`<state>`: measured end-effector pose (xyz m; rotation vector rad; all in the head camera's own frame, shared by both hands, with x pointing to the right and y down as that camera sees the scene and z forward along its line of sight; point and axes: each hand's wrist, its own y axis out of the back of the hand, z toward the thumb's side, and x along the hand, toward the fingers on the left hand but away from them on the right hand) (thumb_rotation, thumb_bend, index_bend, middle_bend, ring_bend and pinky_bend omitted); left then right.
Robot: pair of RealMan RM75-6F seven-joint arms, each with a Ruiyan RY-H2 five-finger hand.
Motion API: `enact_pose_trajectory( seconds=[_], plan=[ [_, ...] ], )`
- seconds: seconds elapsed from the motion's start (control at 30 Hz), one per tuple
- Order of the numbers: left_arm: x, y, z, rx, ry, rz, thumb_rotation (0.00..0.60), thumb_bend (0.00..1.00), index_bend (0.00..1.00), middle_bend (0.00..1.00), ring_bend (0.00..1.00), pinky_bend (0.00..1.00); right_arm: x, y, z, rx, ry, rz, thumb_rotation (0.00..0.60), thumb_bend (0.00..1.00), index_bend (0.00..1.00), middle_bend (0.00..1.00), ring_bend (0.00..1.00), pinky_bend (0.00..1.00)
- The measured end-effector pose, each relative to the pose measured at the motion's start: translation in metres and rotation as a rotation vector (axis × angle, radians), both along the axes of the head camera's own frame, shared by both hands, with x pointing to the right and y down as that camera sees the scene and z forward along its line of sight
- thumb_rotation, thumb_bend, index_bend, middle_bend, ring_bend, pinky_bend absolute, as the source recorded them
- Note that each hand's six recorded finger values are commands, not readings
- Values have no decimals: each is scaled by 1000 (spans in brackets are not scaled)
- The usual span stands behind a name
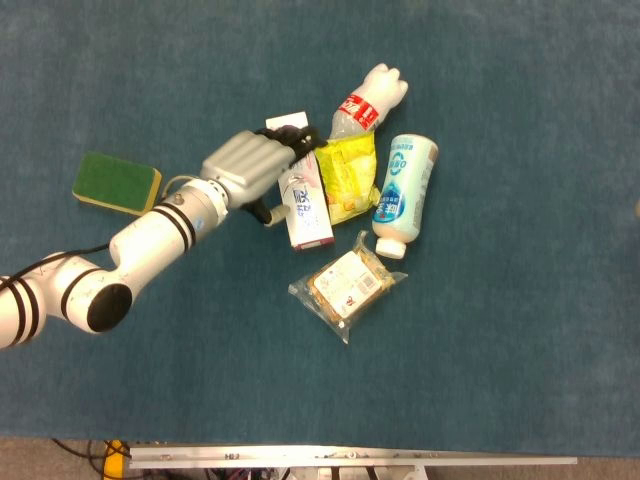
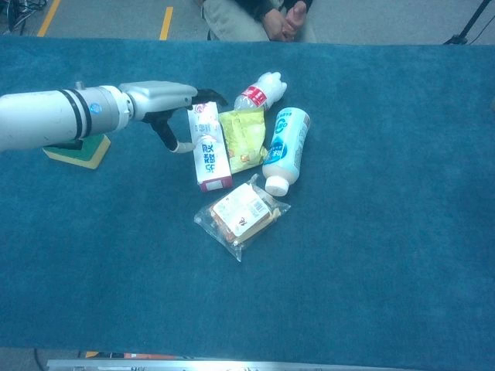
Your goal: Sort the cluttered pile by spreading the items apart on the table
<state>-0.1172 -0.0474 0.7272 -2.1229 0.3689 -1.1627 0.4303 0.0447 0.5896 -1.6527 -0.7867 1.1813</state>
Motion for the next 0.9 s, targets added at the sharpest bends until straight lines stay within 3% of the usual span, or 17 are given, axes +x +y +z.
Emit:
enact_pose_trajectory(
  seconds=[0.4,0.9],
  plan=[
    [3,19,-4,73,-66,217,600,358,141,0,0,96,0,1,-1,2,-4,-1,600,148,459,501,419,395],
    [4,22,2,133,-60,293,600,358,152,0,0,88,0,2,-2,-1,2,7,600,148,459,501,419,395]
  ],
)
